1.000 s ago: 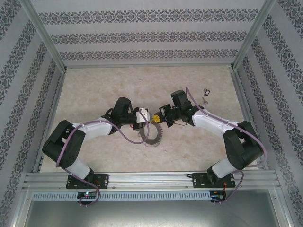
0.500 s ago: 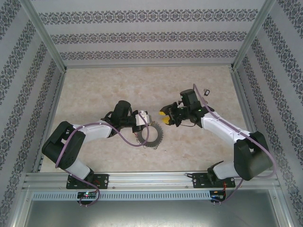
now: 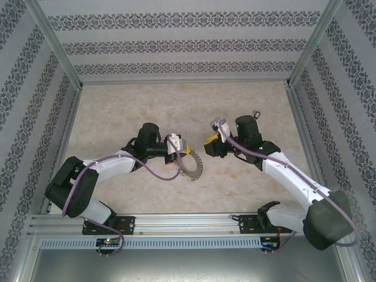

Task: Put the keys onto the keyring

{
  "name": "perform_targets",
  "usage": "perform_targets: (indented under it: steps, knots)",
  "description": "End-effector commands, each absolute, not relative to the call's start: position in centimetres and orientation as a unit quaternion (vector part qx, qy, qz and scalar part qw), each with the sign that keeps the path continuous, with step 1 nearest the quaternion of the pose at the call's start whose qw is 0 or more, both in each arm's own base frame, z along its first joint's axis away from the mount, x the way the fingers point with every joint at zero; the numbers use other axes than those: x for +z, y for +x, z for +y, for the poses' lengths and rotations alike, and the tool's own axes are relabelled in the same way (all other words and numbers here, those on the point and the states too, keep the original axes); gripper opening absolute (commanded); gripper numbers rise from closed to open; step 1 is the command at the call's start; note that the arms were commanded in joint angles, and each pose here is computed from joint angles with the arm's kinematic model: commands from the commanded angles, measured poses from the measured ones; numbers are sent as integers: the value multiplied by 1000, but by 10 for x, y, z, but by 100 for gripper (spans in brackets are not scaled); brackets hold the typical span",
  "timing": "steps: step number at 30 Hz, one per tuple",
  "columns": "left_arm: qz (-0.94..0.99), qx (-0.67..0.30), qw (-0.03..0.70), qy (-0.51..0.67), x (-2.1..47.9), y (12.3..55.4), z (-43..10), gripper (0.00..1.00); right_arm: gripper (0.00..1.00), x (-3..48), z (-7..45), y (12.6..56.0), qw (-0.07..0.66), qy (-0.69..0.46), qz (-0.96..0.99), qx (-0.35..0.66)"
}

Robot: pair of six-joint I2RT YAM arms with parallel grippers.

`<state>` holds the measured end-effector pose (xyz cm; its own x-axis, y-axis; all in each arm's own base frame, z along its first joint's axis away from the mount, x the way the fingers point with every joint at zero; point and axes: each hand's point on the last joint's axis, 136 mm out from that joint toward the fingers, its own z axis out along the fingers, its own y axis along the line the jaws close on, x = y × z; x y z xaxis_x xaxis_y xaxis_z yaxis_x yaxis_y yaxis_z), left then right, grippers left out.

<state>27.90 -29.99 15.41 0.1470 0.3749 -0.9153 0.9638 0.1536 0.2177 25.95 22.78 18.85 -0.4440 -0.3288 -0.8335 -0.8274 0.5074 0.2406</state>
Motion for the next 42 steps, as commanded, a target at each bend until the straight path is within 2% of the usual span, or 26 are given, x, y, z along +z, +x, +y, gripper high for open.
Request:
perform_targets:
  steps: [1,6,13,23,30,32,35,36,38,40,42]
  knots:
    - [558,-334,486,584,174,267,-303,0,42,177,233,238,408,-564,667,268]
    - [551,-339,470,601,175,257,-301,0,43,181,243,227,397,-609,624,288]
    - [542,-349,461,610,181,251,-301,0,39,171,261,222,377,-651,603,266]
    - [540,-352,451,617,180,247,-300,0,31,168,272,232,379,-649,612,247]
    - [538,-354,451,618,182,246,-301,0,30,160,279,233,371,-648,620,241]
    - [538,-356,450,618,182,247,-301,0,24,158,280,235,371,-648,621,236]
    - [539,-357,451,616,183,247,-302,0,3,159,280,237,373,-644,625,233]
    - [539,-359,451,614,184,247,-302,0,0,159,280,237,376,-642,625,235]
    - [537,-373,443,613,188,244,-301,1,0,164,280,237,384,-633,625,246]
    - [545,-387,433,604,192,246,-297,12,0,170,279,237,396,-621,625,259]
    - [549,-387,435,600,192,248,-294,15,0,177,278,238,417,-604,622,272]
